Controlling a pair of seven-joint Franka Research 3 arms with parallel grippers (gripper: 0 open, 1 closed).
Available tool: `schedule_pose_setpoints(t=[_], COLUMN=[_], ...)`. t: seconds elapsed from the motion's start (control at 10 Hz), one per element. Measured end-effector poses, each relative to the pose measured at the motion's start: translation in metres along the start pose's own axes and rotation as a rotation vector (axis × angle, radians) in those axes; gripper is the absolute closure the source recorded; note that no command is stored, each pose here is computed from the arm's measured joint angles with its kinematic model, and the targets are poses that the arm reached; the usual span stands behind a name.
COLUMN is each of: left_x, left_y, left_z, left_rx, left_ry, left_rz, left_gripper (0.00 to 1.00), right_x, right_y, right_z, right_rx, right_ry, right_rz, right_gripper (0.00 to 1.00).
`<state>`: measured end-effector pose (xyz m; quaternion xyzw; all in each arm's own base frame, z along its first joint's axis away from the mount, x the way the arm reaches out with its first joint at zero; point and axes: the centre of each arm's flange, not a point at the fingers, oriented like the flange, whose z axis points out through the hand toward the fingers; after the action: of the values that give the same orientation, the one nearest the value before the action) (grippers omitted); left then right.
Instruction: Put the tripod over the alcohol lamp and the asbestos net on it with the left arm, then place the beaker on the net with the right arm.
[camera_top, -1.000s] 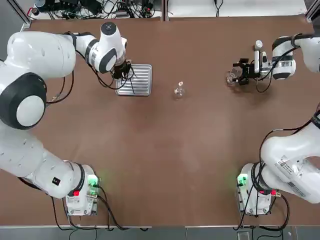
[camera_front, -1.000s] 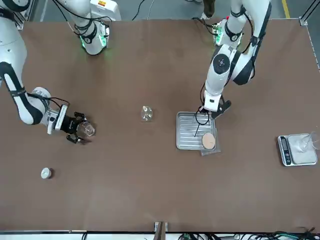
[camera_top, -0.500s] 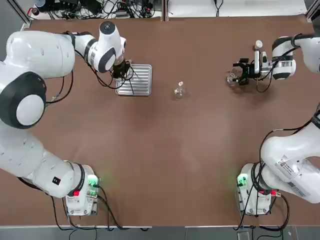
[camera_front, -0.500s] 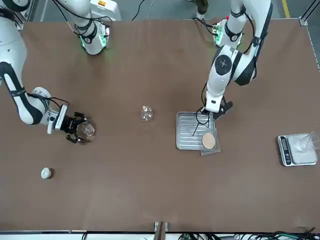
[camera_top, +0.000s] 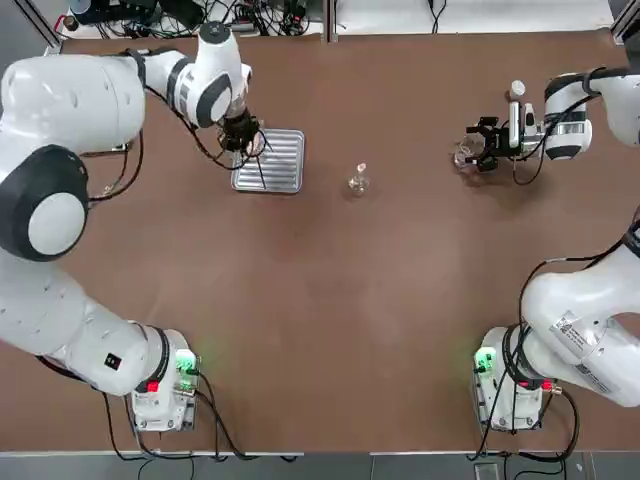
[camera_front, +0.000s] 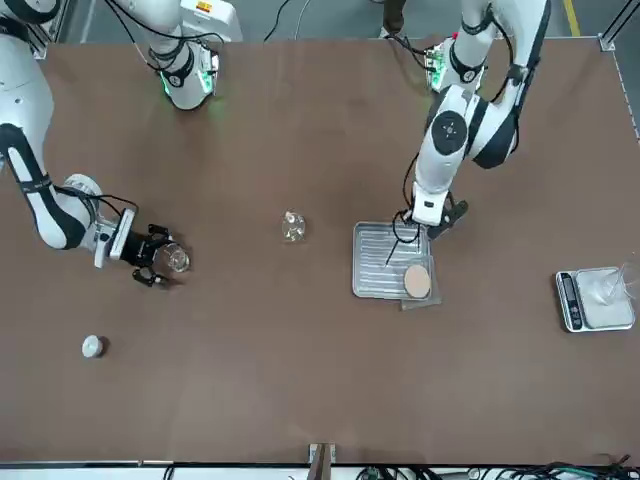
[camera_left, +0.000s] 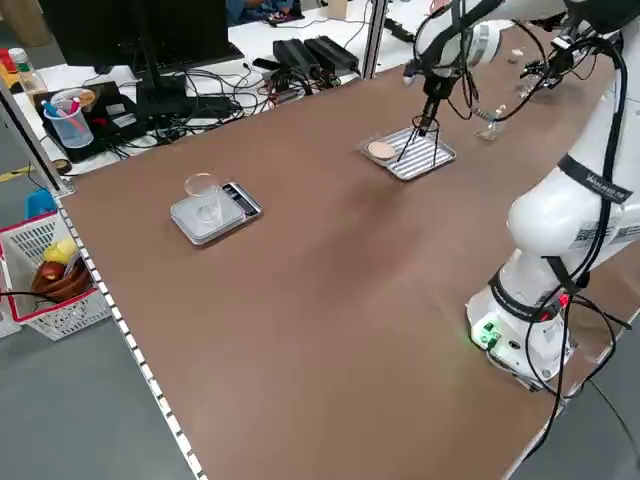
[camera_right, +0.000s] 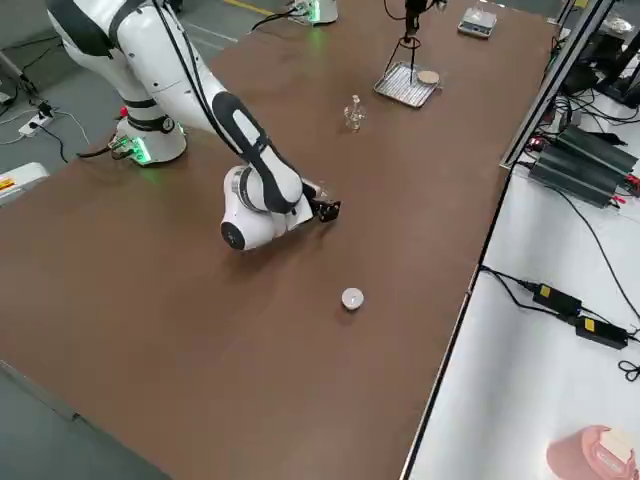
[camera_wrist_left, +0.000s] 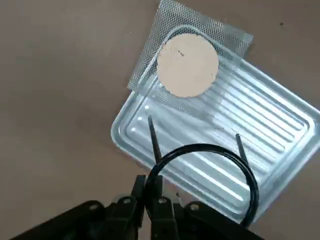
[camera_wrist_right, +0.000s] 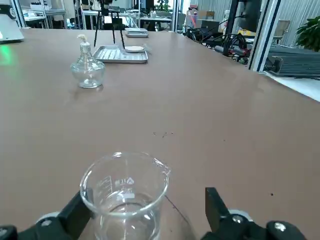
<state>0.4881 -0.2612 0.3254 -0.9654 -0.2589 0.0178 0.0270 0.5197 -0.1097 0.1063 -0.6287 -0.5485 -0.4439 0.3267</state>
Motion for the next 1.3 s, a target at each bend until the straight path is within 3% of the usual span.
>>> schedule_pose_setpoints(t=[0.2,0.4,0.9,1.3], left_x=[0.002,-0.021,-0.12,-0.183], left_y=[0.027,0.073,0.184,0.22], left_z=[-0.05,-0.072,-0.058,-0.067], left_rx=[-0.025,-0.071,-0.098,-0.126], left_ry=[-0.048,-0.051,-0.037,-0.04], left_rz=[0.0,0.032,0.022,0.007], left_gripper=[0.91,0.92,0.92,0.92], right_x=[-0.003,-0.006,-0.008,-0.007], right_y=[-0.001,-0.003,-0.003,-0.002], right_z=[0.001,0.001,0.003,0.003], right_rx=[0.0,-0.001,0.002,0.002], right_ry=[0.003,0.007,0.019,0.024], right_rz=[0.005,0.011,0.008,0.001], right_gripper=[0.0,0.0,0.0,0.0])
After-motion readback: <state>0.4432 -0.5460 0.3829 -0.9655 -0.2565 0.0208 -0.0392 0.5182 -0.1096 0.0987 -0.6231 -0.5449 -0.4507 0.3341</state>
